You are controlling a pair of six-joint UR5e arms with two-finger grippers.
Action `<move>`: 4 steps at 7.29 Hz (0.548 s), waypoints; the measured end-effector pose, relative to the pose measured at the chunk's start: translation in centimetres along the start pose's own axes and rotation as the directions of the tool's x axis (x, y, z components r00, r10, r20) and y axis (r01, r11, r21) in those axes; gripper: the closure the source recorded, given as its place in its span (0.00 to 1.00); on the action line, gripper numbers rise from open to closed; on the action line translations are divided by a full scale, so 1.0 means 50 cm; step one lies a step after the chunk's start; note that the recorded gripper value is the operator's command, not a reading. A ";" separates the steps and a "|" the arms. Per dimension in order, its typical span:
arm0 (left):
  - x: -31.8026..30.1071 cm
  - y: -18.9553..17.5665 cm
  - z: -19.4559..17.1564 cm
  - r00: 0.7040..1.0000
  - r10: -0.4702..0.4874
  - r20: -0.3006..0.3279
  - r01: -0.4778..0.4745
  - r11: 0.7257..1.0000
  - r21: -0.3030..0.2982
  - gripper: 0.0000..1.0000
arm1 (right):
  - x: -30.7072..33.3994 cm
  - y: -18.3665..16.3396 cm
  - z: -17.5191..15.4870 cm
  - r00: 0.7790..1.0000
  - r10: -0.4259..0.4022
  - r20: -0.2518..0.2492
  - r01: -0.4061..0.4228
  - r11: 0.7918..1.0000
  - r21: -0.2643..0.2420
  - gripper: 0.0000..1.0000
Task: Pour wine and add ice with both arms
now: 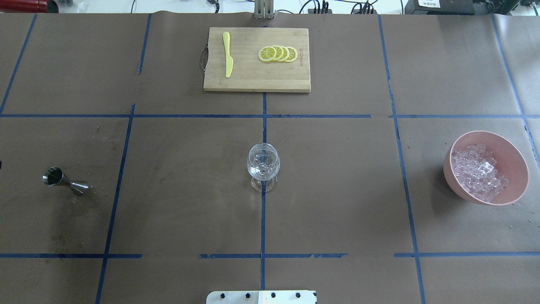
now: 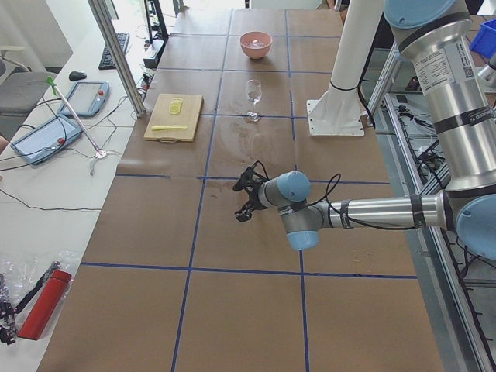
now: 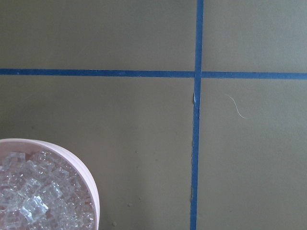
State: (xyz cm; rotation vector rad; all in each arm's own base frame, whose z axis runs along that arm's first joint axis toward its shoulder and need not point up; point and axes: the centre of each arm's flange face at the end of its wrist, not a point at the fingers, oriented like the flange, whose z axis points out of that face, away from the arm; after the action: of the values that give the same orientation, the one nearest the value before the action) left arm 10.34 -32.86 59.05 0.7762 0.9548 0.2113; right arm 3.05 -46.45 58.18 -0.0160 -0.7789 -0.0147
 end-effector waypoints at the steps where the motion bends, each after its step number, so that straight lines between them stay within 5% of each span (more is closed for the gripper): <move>1: 0.006 0.043 -0.018 0.998 0.060 0.028 -0.061 0.998 0.031 0.01 | -0.002 0.001 -0.001 1.000 0.000 0.004 0.000 1.000 0.001 0.00; 4: 0.074 0.094 0.022 0.999 -0.024 0.026 0.021 0.996 0.089 0.01 | -0.007 0.005 -0.002 0.999 0.002 0.036 -0.002 1.000 -0.001 0.00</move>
State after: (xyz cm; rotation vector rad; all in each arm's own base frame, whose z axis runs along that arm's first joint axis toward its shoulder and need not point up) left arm 14.14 -28.26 60.22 0.8474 0.9518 0.1391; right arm 2.88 -46.21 57.86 -0.0182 -0.8147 -0.0129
